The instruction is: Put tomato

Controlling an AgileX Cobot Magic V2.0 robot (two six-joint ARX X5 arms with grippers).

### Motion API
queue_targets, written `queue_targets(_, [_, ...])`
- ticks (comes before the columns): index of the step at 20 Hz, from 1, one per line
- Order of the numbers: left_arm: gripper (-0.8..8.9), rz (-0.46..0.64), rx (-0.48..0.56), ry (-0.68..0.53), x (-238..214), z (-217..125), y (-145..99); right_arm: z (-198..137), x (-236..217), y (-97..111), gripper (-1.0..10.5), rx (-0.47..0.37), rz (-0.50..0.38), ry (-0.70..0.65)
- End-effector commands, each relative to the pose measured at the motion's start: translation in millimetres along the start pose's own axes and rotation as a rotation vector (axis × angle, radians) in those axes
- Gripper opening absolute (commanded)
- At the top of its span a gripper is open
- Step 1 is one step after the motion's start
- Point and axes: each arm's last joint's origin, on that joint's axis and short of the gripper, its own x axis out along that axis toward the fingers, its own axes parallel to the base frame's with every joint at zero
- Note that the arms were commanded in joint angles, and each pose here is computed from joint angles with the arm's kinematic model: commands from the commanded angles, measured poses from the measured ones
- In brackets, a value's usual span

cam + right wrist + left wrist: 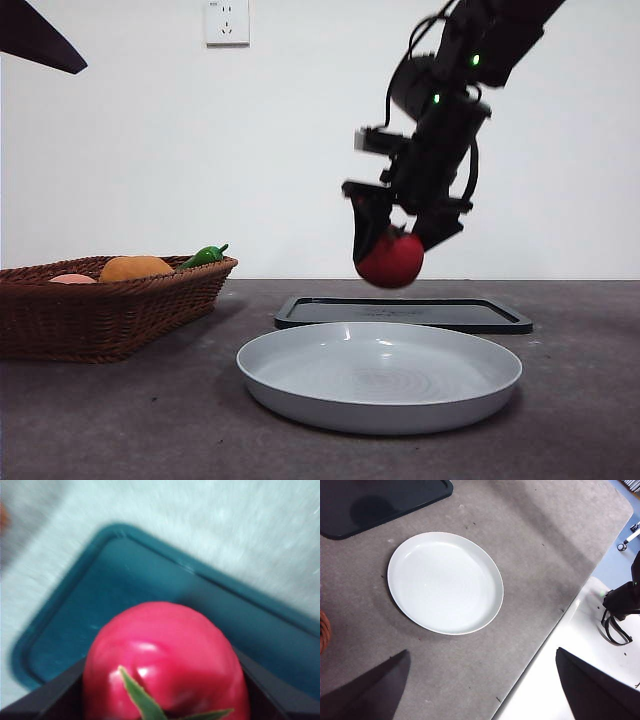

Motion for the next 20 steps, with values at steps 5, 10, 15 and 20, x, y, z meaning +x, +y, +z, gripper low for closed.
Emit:
queue_targets(5, [4.64, -0.008, 0.015, -0.010, -1, 4, -2, -6, 25, -5, 1.6, -0.027, -0.001, 0.034])
queue_targets(10, [4.64, -0.008, 0.014, -0.009, -1, 4, -2, -8, 26, -6, 3.3, -0.024, -0.002, 0.049])
queue_targets(15, [4.64, -0.008, 0.014, -0.009, -1, 4, -2, -8, 26, -6, 4.9, -0.023, -0.001, 0.051])
queue_targets(20, [4.64, -0.008, 0.015, -0.010, -1, 4, -2, -4, 23, -5, 5.1, -0.025, -0.002, 0.032])
